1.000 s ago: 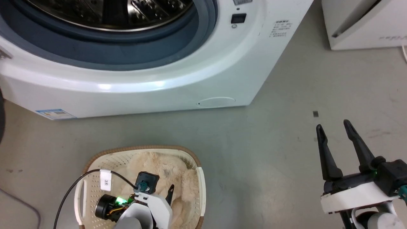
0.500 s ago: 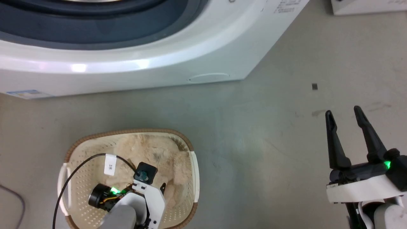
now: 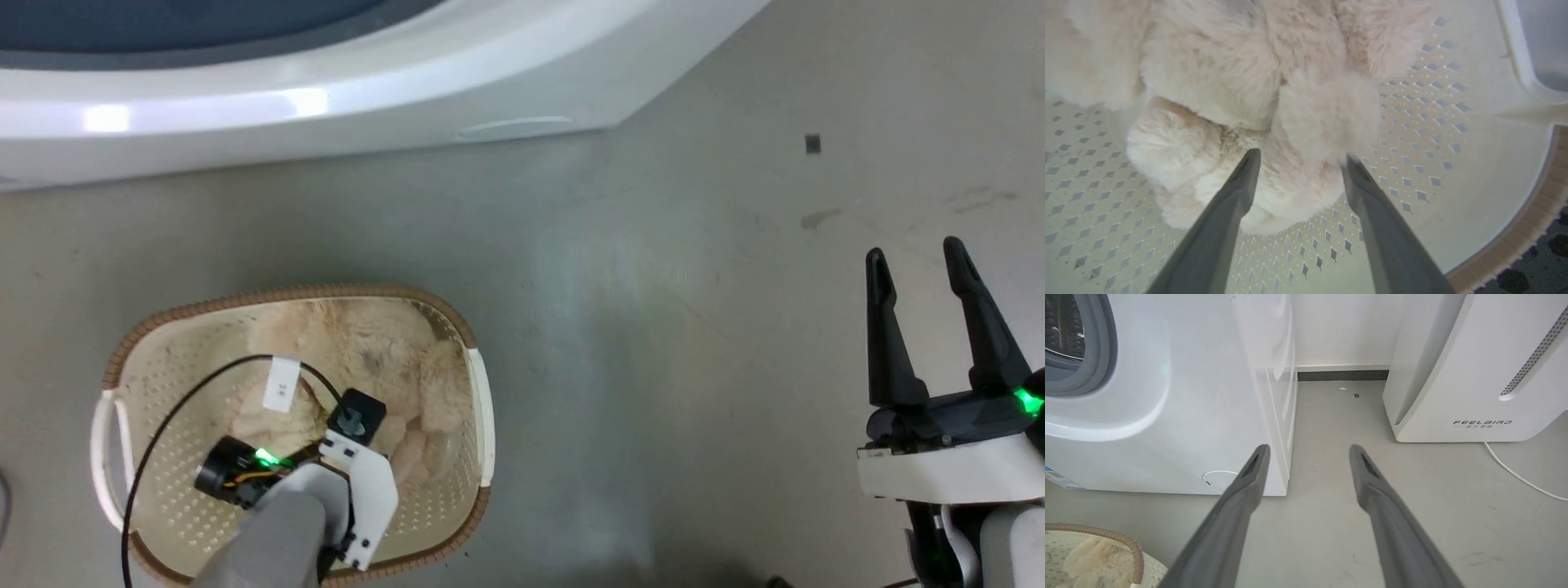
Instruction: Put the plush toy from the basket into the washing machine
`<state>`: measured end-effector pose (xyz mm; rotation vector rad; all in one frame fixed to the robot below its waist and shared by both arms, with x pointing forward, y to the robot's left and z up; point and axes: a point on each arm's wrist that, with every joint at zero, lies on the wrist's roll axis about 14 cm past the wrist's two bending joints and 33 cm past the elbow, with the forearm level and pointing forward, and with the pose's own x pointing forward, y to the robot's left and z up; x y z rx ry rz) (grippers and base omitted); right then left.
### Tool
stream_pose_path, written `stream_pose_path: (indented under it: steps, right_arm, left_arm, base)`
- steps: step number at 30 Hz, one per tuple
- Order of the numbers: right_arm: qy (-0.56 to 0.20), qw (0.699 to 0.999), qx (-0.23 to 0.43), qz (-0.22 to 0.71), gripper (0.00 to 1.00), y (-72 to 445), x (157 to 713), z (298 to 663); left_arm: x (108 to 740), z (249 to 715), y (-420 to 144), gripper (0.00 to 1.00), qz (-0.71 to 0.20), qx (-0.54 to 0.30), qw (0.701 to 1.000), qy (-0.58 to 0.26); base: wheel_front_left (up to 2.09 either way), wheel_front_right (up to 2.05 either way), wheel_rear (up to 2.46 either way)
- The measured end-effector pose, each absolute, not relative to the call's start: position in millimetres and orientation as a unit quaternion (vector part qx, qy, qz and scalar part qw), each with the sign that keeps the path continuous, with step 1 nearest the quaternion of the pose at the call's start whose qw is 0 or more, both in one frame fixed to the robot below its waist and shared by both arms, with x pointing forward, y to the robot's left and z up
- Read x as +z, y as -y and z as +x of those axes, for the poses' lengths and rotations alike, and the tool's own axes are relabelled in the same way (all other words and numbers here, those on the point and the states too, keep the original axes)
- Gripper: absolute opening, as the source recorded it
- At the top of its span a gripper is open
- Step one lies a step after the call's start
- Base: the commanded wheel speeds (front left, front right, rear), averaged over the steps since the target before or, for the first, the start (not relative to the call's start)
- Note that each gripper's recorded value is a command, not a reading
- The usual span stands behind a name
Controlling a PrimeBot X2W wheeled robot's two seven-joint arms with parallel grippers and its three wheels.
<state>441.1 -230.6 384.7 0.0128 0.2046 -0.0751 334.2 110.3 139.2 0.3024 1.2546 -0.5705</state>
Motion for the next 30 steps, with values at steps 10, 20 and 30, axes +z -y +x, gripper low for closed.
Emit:
stream_pose_path:
  steps: [10, 20, 30]
  right_arm:
    - [-0.119, 0.992, -0.046, 0.002, 1.00, 238.0, 357.9, 448.9]
    - [-0.124, 0.991, -0.058, -0.007, 1.00, 248.3, 347.3, 451.0]
    - [-0.081, 0.995, -0.060, -0.002, 1.00, 249.2, 383.2, 454.0]
  left_arm:
    - [100.0, 331.5, -130.0, 1.00, 0.168, -0.262, 0.731, -0.608]
    - [77.9, 323.0, -137.4, 0.00, 0.170, -0.262, 0.705, -0.637]
    - [107.8, 324.5, -140.4, 0.00, 0.156, -0.243, 0.733, -0.615]
  base:
    - [0.00, 0.00, 0.00]
    - [0.00, 0.00, 0.00]
    - [0.00, 0.00, 0.00]
